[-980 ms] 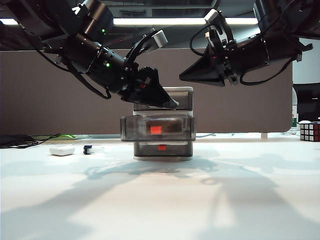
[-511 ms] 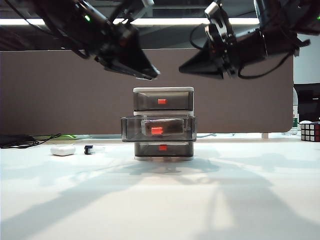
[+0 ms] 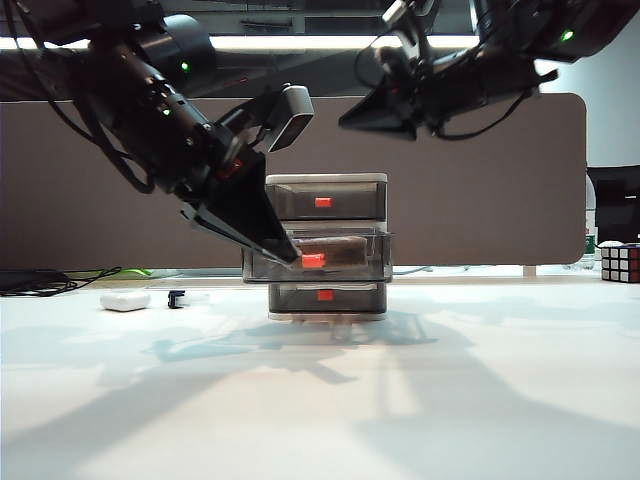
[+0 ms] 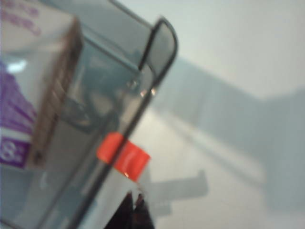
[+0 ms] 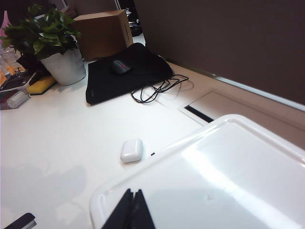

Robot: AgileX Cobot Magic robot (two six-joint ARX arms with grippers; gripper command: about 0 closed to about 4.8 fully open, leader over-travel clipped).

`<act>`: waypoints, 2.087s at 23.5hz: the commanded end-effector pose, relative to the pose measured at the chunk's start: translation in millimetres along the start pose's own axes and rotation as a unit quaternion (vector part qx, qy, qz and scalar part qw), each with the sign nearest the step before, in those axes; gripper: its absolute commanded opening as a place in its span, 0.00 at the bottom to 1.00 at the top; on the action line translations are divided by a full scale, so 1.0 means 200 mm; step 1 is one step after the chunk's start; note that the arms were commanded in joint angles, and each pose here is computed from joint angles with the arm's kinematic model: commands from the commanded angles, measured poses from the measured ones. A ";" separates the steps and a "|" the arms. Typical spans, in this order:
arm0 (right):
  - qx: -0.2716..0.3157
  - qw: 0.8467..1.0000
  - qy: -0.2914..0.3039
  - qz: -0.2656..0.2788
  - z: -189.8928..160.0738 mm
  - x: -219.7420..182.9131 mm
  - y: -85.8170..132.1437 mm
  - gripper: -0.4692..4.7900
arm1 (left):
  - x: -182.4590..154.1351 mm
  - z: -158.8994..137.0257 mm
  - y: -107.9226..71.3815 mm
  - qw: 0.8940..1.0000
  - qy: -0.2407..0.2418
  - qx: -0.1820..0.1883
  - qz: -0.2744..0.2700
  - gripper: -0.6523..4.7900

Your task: Open the second layer of the drawer on the table, pick up a pack of napkins on the table and put it in, and finally close the drawer.

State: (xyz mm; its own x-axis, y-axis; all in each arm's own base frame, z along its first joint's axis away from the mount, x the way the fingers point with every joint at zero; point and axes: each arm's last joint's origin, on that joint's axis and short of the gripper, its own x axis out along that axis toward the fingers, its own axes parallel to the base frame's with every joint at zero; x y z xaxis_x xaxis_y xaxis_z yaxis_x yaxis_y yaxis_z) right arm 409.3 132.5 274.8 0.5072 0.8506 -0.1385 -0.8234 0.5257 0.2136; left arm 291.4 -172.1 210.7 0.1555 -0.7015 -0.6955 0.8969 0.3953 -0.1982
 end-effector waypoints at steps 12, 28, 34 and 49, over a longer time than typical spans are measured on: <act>0.057 0.995 0.074 -0.031 -0.20 0.15 -0.11 0.08 | 0.08 0.05 0.10 0.996 -0.058 0.001 0.068 0.11; 0.059 0.992 0.108 -0.025 -0.27 0.16 -0.12 0.08 | 0.17 0.11 0.23 0.966 -0.150 -0.006 0.212 0.11; 0.044 0.993 0.105 -0.018 -0.27 0.16 -0.12 0.08 | 0.18 0.12 0.25 0.957 -0.160 -0.003 0.241 0.11; -0.134 0.986 0.039 -0.097 0.25 -0.49 0.48 0.08 | -0.47 -0.27 -0.36 0.924 -0.209 0.031 0.319 0.11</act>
State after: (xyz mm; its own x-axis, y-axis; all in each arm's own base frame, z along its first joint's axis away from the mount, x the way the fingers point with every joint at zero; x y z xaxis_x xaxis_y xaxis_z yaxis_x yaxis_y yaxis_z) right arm 308.7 104.5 354.4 0.6156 0.7509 -0.2391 -0.7819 0.6199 -0.0663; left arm 203.5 -110.9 252.9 0.7764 -0.5308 -0.3399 0.6106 0.7670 0.1971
